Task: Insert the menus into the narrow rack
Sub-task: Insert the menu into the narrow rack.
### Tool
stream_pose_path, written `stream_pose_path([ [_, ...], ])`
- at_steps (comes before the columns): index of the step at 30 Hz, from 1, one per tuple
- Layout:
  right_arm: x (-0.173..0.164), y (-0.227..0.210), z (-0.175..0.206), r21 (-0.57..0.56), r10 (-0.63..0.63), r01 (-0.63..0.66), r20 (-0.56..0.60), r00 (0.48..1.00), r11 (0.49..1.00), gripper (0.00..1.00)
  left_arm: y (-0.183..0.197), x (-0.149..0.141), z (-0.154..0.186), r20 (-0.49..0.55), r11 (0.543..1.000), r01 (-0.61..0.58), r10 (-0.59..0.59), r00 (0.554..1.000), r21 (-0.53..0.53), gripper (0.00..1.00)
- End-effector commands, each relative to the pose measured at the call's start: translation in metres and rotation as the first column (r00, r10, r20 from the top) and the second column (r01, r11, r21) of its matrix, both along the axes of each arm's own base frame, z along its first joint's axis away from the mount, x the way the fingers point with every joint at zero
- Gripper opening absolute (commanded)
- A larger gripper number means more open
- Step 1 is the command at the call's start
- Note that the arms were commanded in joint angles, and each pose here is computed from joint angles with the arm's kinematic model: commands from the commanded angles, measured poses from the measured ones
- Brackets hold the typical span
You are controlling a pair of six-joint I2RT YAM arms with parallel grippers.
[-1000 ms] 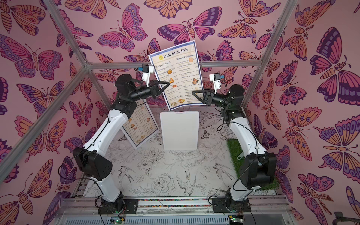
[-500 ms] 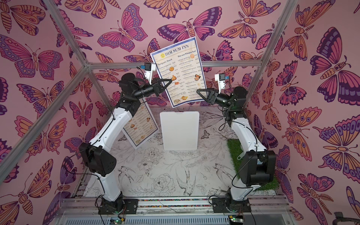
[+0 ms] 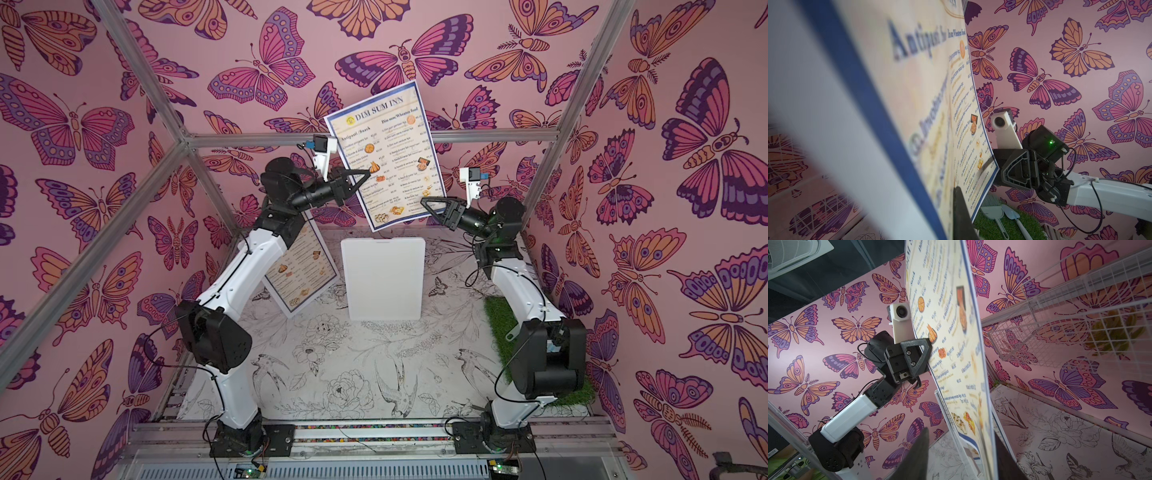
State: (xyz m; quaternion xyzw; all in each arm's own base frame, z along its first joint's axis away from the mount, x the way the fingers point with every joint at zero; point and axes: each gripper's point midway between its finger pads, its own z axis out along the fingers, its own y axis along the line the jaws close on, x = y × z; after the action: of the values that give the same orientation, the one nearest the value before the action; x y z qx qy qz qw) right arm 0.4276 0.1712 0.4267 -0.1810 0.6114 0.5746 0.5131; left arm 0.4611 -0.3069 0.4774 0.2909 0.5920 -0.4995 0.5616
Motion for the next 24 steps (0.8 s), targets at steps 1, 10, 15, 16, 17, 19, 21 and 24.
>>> stream_pose_path([
  [1,-0.009,-0.004,0.023,0.032,-0.015,0.012,0.077,0.997,0.999,0.43,-0.005,0.001,0.003,0.022,1.0,0.014,-0.013,1.0,-0.017,0.02],
  [10,-0.005,-0.005,0.016,0.027,-0.028,0.026,0.061,0.998,0.999,0.41,-0.009,0.008,-0.005,0.021,1.0,0.009,-0.008,1.0,-0.016,0.02],
  [15,-0.001,-0.005,0.013,0.013,-0.034,0.033,0.055,0.998,0.999,0.41,-0.01,0.013,-0.008,0.019,1.0,0.003,-0.003,1.0,-0.026,0.02],
  [16,0.0,-0.005,0.013,0.013,-0.034,0.033,0.055,0.998,0.999,0.41,-0.01,0.015,-0.009,0.017,1.0,0.0,0.0,1.0,-0.028,0.02],
  [17,0.0,-0.005,0.013,0.013,-0.033,0.032,0.057,0.998,0.999,0.41,-0.011,0.015,-0.009,0.017,1.0,0.001,0.0,1.0,-0.03,0.02],
  [19,0.001,-0.005,0.015,0.019,-0.037,0.036,0.059,0.998,0.999,0.41,-0.011,0.017,-0.01,0.013,0.999,-0.006,0.006,1.0,-0.036,0.02],
  [21,0.002,-0.006,0.017,0.032,-0.044,0.042,0.064,0.997,0.999,0.41,-0.012,0.018,-0.01,0.01,0.999,-0.013,0.013,1.0,-0.046,0.02],
  [24,0.002,-0.007,0.02,0.054,-0.048,0.045,0.073,0.996,0.998,0.41,-0.013,0.019,-0.01,0.005,0.998,-0.023,0.024,1.0,-0.062,0.02],
])
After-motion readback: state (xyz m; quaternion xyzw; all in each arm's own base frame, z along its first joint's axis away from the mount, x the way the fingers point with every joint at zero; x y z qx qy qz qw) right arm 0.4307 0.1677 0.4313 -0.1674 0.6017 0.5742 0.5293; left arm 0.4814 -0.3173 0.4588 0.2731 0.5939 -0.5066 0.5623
